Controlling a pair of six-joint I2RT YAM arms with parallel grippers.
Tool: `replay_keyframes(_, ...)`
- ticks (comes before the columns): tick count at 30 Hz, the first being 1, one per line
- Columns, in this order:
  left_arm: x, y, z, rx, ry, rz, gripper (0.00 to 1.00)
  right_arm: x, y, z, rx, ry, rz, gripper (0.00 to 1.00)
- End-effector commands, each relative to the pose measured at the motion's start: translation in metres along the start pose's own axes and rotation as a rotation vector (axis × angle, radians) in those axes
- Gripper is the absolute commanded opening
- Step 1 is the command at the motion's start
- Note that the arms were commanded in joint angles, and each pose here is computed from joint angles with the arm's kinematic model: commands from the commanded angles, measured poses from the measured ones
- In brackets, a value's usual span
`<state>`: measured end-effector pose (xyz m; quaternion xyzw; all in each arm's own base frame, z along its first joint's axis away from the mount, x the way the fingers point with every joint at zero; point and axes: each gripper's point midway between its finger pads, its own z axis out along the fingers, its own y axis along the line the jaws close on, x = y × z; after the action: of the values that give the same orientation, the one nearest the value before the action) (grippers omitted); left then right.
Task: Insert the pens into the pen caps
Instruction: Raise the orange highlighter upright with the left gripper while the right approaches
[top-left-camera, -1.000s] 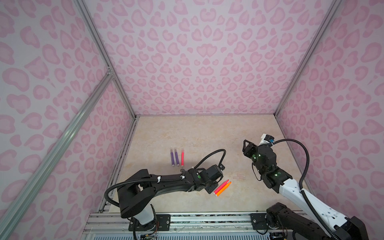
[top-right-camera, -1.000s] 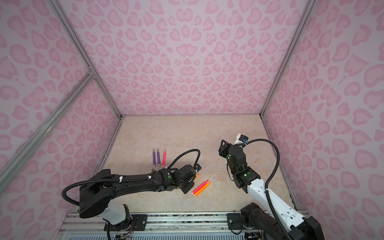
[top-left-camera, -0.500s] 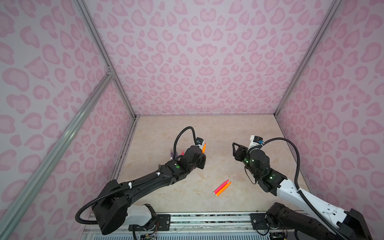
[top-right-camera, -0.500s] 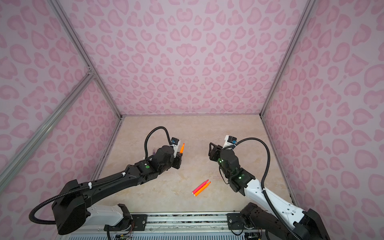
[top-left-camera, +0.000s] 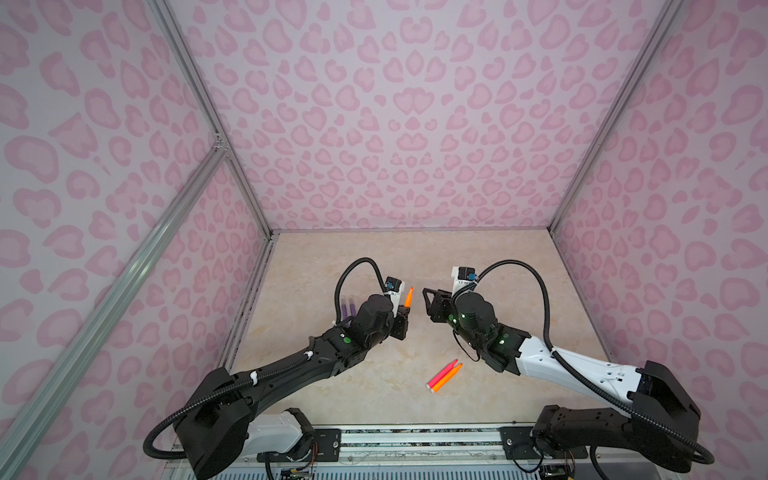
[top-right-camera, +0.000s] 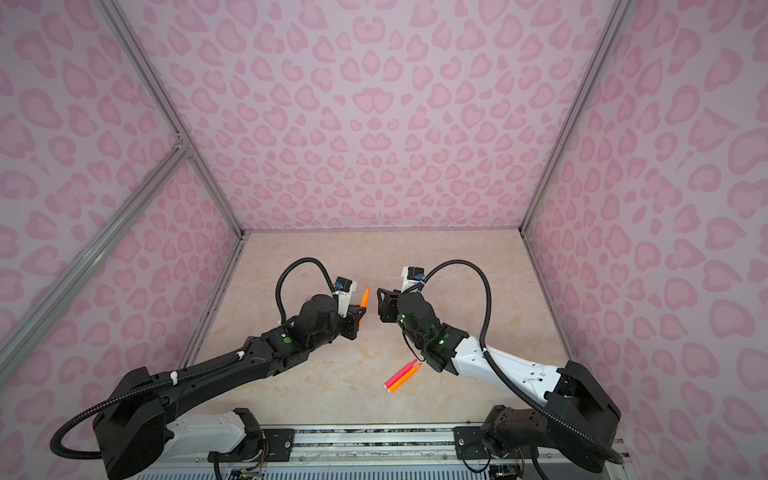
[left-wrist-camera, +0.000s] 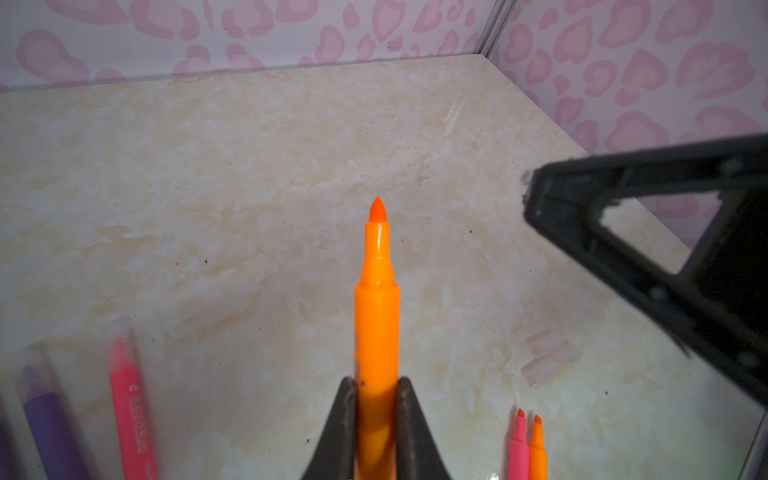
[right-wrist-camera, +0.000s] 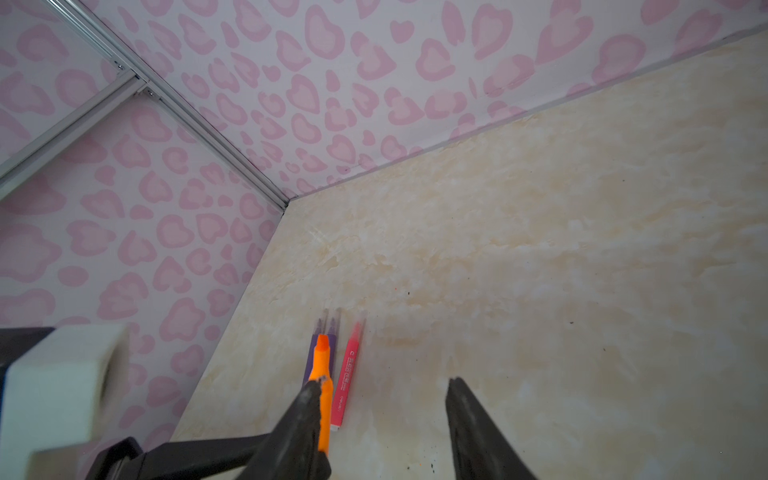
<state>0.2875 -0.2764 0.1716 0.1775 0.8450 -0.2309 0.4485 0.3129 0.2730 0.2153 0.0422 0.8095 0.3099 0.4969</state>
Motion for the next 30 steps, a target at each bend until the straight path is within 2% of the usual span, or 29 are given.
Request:
replay_keyframes(1, -0.013, -0.012, -0.001, 0.056, -0.04, -0.001, 0.03, 0.002, 0.007, 0.004, -0.026, 0.011, 0.004, 0.5)
replay_keyframes(14, -0.013, -0.018, -0.003, 0.073, -0.041, 0.015, 0.03, 0.017, 0.028, 0.017, -0.07, 0.088, -0.008, 0.51)
replay_keyframes(21, -0.014, -0.021, -0.004, 0.081, -0.043, 0.026, 0.03, 0.025, 0.026, 0.021, -0.066, 0.104, 0.009, 0.51)
replay_keyframes(30, -0.015, -0.02, -0.005, 0.072, -0.047, 0.025, 0.03, 0.039, 0.031, 0.024, -0.1, 0.136, 0.074, 0.41)
